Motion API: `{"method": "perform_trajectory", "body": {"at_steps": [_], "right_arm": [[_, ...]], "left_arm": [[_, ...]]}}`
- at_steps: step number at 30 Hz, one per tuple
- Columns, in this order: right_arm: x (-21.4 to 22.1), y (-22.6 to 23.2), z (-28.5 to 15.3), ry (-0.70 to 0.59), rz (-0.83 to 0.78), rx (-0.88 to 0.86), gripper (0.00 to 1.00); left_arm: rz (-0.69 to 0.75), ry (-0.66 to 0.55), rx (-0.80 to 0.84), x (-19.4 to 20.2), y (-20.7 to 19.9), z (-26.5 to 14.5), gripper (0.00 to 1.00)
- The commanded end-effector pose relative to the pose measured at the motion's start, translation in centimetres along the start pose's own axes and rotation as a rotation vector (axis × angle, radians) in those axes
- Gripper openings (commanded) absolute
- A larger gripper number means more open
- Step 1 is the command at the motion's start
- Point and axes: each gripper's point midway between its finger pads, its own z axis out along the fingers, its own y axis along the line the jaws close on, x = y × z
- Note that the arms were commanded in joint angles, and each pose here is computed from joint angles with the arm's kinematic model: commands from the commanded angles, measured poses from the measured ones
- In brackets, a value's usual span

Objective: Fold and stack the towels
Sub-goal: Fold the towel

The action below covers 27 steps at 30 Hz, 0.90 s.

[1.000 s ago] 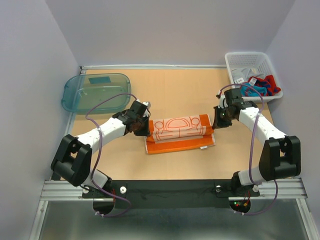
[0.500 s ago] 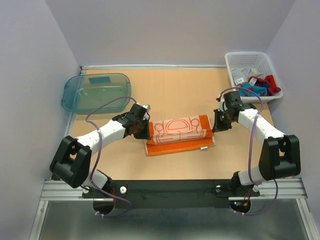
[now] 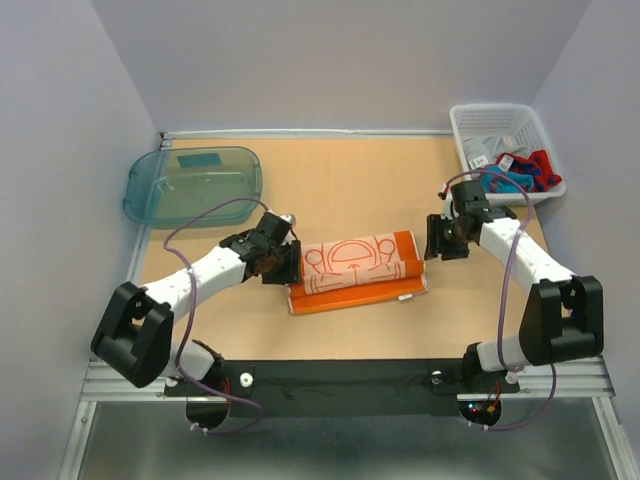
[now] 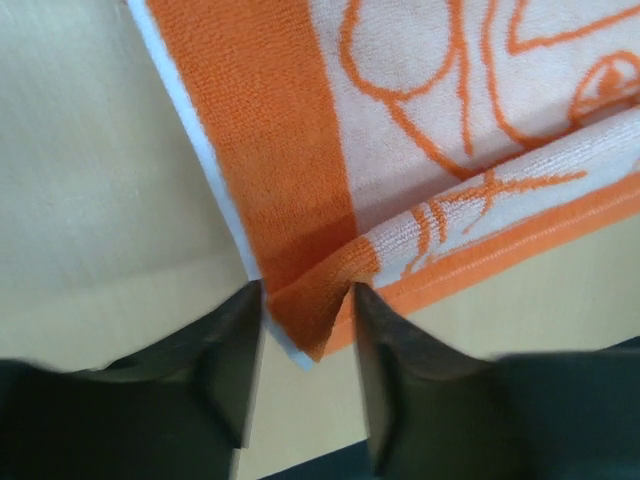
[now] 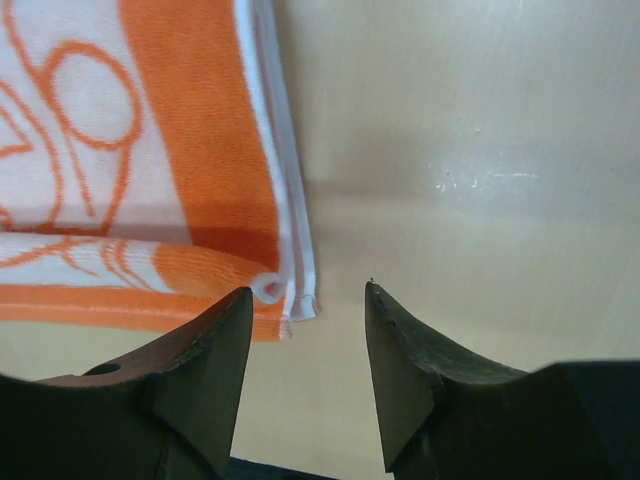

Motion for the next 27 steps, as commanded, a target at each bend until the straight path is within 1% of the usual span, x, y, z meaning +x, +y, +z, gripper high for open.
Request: {"method": "perform_trajectory", "body": {"at_steps": [1,3,6,9,10,11,14,15,17,18,20,21,24,25,27], "right_arm": [[-4.9,3.2,-4.0,-0.188,-0.038,-0.088,0.55],[-5.8,4.5,-4.6,-0.209,-0.051,-0.114,0.54],[-6.2,6.5,-4.3,-0.204,-0.079,-0.136,0.54],[-6.1,8.5,-2.8,-0.167,-0.106,-0.139,0.54],[-5.9,8.9,-2.3,-0.158,-0.107,-0.139,0.54],[-5.3,9.6,-1.5,-0.139,-0.107,-0.14,0.54],[-3.7,10.5,-0.3,-0.106,-0.109,-0.142,0.53],[-2.7,10.4,0.4,-0.087,-0.094,-0.141,0.53],[-1.3,10.4,0.7,-0.074,-0.082,-0.146,0.52],[0.2,9.9,1.0,-0.057,-0.06,-0.14,0.52],[1.4,9.2,1.3,-0.051,-0.037,-0.124,0.52],[3.1,8.4,1.9,-0.023,-0.007,-0.108,0.52],[4.7,7.3,2.3,-0.02,0.06,-0.07,0.52],[6.2,6.4,2.9,0.006,0.079,-0.04,0.52],[6.7,5.5,3.4,-0.01,0.127,0.0,0.51]], "left_arm": [[-0.013,-0.163,0.085,-4.1,-3.1,-4.7,0.66],[-0.033,-0.214,0.118,-5.5,-4.2,-6.2,0.7],[-0.039,-0.256,0.144,-6.9,-5.3,-7.2,0.7],[-0.033,-0.23,0.12,-7.3,-5.6,-5.8,0.69],[-0.028,-0.233,0.126,-7.3,-5.9,-5.9,0.68],[-0.019,-0.205,0.119,-6.8,-6.2,-5.1,0.65],[-0.003,-0.15,0.108,-5.2,-6.8,-3.5,0.6],[0.007,-0.129,0.115,-4.2,-7.4,-3.2,0.57],[0.007,-0.089,0.108,-2.3,-7.2,-2.1,0.54],[0.001,-0.053,0.098,-0.6,-6.8,-1.3,0.51],[-0.004,-0.027,0.096,0.9,-6.6,-0.7,0.47],[-0.007,0.006,0.076,2.5,-5.6,0.0,0.45],[-0.033,0.033,0.085,4.2,-4.9,0.6,0.43],[-0.038,0.053,0.073,5.3,-4.1,1.1,0.43],[-0.05,0.068,0.065,6.3,-3.3,1.7,0.42]]}}
